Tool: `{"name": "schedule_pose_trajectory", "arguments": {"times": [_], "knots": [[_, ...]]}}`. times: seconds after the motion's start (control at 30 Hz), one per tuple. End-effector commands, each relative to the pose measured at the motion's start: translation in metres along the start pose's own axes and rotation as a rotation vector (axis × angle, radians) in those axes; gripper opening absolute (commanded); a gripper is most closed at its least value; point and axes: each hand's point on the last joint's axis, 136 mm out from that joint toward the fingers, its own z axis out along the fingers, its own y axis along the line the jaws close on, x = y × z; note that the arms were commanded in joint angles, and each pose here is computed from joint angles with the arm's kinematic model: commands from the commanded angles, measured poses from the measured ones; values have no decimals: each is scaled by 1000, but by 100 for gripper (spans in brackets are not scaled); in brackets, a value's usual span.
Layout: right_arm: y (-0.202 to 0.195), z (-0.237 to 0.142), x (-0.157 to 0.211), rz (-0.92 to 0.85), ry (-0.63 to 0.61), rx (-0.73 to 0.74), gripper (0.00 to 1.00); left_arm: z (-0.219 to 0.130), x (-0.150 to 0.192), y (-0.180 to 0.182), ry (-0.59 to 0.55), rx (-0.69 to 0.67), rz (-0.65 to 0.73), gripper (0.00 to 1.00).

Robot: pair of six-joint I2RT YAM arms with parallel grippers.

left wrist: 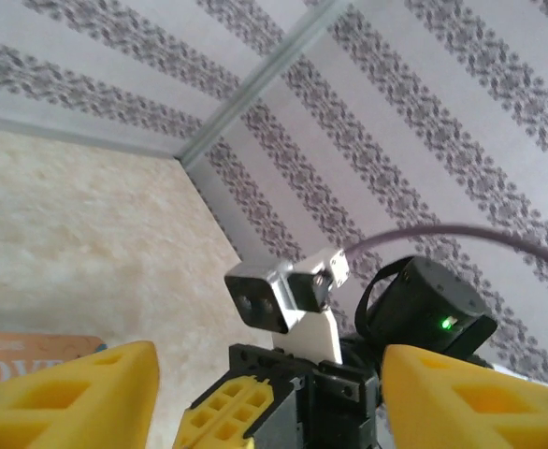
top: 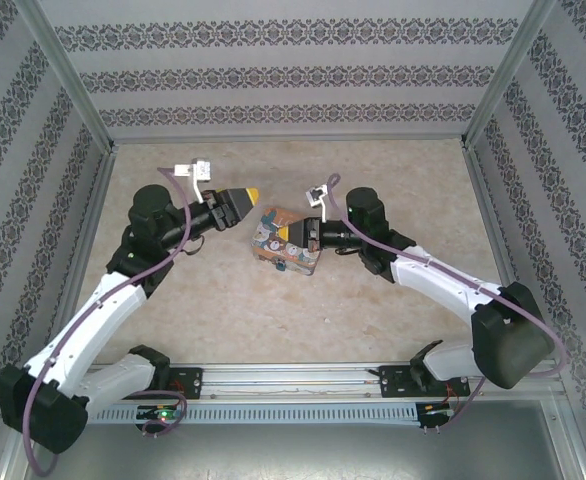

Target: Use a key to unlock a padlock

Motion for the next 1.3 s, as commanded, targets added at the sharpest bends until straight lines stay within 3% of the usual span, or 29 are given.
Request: {"name": "schedule_pose_trajectory", "arguments": {"times": [0.0, 0.3, 0.4, 0.87, 1.27], "knots": [[-27, -10, 2, -60, -36, 111, 0, -14, 13, 36, -5, -165, 50, 71], [-84, -7, 13, 3, -17, 219, 0, -34, 80, 128, 66, -438, 58, 81], [-93, -1, 12, 43, -9, 213, 0, -37, 102, 147, 102, -465, 57, 81], [-136, 20, 21, 146, 52, 248, 0, -31, 141, 168, 133, -398, 56, 82], [-154, 26, 66, 223, 132, 292, 0, -9, 173, 167, 255, -276, 52, 73]]}}
